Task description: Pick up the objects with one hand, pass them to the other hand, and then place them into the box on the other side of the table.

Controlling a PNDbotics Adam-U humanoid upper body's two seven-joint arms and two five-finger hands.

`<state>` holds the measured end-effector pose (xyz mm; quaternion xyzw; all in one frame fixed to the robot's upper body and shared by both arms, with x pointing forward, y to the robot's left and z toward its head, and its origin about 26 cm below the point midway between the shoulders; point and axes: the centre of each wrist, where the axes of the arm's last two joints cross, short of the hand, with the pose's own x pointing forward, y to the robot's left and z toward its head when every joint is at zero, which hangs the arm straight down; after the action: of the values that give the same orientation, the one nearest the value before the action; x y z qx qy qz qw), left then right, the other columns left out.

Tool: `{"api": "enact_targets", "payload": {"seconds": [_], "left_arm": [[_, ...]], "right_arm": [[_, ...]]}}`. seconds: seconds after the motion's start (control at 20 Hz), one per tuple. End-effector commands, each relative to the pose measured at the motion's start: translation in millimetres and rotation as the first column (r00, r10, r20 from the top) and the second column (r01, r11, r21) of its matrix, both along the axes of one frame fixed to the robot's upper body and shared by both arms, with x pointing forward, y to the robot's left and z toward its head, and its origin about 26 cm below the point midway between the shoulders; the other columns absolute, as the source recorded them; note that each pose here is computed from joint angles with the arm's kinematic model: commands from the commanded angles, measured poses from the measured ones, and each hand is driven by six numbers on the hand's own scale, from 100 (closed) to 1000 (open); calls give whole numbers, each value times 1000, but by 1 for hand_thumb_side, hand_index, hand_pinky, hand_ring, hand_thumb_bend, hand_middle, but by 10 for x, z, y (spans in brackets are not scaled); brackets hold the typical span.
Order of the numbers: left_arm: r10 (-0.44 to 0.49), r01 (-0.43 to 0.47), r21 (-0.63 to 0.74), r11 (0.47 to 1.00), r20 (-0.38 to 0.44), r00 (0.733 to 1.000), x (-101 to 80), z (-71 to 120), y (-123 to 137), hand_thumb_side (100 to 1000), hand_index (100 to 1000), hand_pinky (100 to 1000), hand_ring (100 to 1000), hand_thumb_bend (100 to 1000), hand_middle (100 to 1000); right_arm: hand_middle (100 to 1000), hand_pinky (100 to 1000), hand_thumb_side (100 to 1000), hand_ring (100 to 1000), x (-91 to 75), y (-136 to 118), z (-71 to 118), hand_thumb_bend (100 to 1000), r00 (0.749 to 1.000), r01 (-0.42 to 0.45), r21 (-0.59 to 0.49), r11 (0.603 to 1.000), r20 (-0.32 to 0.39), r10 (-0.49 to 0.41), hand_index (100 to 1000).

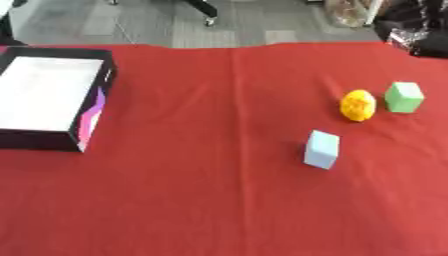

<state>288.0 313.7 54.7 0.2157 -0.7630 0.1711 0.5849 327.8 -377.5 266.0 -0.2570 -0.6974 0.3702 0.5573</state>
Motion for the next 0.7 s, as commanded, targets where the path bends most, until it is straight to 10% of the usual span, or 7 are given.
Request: {"api": "enact_targets", "payload": {"seconds": [0.05, 0.7], "left_arm": [[-8, 7, 34, 999, 28, 1000, 21, 127, 45, 877, 809, 795, 697, 258, 829], [-26, 25, 43, 999, 37, 999, 57, 188, 22, 879, 809, 794, 697, 255, 830]], "right_arm": [[833, 919, 286, 876, 8, -230, 284, 408, 999, 35, -172, 985, -30, -41, 899], [905, 969, 198, 906, 135, -588, 475, 522, 974, 49, -591, 805, -149, -168, 894]]}}
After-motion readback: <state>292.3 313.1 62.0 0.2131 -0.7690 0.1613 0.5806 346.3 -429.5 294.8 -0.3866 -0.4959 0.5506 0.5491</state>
